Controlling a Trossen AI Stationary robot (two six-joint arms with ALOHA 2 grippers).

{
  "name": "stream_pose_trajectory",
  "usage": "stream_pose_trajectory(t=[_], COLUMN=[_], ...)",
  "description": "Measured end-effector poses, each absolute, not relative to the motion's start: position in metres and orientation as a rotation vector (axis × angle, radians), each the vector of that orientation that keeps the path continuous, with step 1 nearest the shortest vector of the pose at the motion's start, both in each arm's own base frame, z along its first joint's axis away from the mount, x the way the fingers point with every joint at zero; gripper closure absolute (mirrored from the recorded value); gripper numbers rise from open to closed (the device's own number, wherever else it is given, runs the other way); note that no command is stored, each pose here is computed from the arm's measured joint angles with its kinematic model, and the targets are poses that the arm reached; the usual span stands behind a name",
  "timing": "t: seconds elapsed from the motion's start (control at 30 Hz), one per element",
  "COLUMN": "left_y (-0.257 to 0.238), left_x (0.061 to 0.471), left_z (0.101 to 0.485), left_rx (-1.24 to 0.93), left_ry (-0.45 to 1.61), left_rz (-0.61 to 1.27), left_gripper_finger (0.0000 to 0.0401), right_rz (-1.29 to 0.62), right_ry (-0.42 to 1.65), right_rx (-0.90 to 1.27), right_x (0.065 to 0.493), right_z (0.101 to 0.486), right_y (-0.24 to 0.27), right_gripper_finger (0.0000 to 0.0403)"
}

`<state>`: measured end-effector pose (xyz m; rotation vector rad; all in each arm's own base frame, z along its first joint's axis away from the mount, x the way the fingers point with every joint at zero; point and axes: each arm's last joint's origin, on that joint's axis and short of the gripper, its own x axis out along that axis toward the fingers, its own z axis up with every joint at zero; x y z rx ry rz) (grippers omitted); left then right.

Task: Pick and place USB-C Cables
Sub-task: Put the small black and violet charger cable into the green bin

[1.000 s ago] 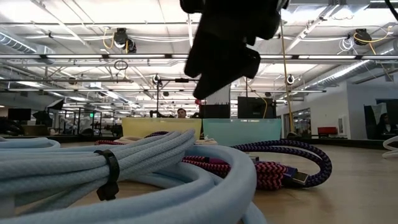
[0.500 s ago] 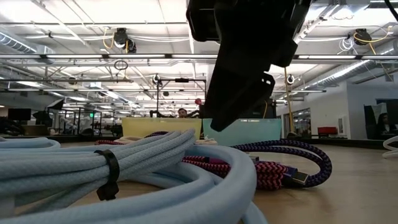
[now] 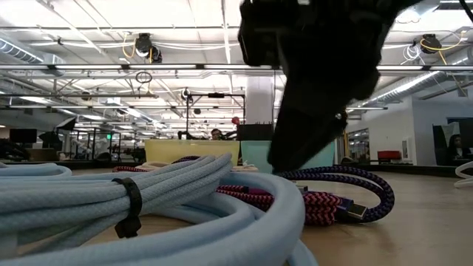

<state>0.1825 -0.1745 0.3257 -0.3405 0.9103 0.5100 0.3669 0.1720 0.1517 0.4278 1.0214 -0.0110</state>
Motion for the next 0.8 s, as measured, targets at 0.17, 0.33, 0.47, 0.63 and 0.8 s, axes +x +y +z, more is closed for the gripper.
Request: stream_pose_trajectory(t=[0.17, 0.33, 0.47, 0.63, 0.8], left_y=[-0.175, -0.175, -0.175, -0.174, -0.174], left_x=[0.182, 0.182, 0.182, 0.183, 0.183], left_z=[0.326, 0.325, 0.326, 0.326, 0.326], left_rx=[-0.348, -0.356, -0.356, -0.357, -0.366], left_ry=[0.908, 0.922, 0.923, 0.922, 0.913], left_rz=[0.513, 0.51, 0.51, 0.512, 0.519], left_gripper_finger=[0.0334, 0.0334, 0.0334, 0.0334, 0.0334], right_rz=[-0.01, -0.021, -0.017, -0.017, -0.013], right_ry=[0.994, 0.98, 0.982, 0.982, 0.979], right_rx=[0.465, 0.478, 0.476, 0.476, 0.468], right_x=[0.363, 0.359, 0.357, 0.357, 0.358], right_z=[0.142, 0.138, 0.137, 0.137, 0.138], right_y=[0.172, 0.176, 0.178, 0.178, 0.177], right_gripper_finger=[0.0193, 0.0201, 0.0228, 0.0291, 0.0378])
